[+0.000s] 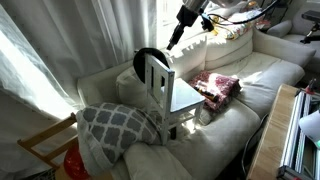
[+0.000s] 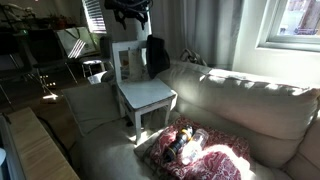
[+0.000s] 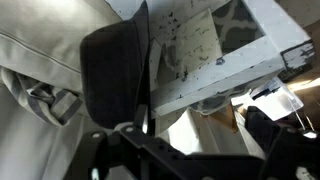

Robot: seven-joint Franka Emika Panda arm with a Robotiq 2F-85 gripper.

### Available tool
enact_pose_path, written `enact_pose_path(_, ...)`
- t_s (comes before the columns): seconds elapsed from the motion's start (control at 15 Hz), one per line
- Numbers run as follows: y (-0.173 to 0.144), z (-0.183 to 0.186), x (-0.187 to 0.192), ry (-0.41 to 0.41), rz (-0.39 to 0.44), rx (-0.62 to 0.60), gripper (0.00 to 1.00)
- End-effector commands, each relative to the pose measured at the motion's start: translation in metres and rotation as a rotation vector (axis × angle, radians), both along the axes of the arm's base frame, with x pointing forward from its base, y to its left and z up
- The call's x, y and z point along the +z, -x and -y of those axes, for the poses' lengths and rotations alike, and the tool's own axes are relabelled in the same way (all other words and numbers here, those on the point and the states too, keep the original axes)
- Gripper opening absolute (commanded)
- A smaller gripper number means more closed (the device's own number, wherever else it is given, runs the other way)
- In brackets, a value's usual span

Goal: Put the hat onto the chair then turn it over

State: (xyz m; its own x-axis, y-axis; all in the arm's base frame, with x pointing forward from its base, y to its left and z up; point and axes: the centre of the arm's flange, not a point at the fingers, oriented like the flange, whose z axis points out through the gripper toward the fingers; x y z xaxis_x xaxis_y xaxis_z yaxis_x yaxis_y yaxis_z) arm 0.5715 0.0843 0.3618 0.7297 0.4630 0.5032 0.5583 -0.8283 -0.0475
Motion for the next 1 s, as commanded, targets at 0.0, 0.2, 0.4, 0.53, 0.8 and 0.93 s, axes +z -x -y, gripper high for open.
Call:
enact_pose_path(0.0, -0.012, -0.003, -0.007, -0.014, 0.009, 0.012, 1.0)
enact_pose_path(0.2, -0.033, -0.005, -0.02, -0.028, 0.022, 0.024, 1.0)
enact_pose_path(0.4, -0.037, -0.005, -0.019, -0.031, 0.026, 0.023, 1.0)
enact_pose_path(0.53, -0.05, 0.0, -0.031, -0.04, 0.037, -0.041, 1.0)
enact_pose_path(0.8, -0.072, 0.011, -0.045, -0.056, 0.082, -0.118, 1.0)
enact_pose_path(0.93, -0.081, 0.014, -0.055, -0.066, 0.085, -0.142, 1.0)
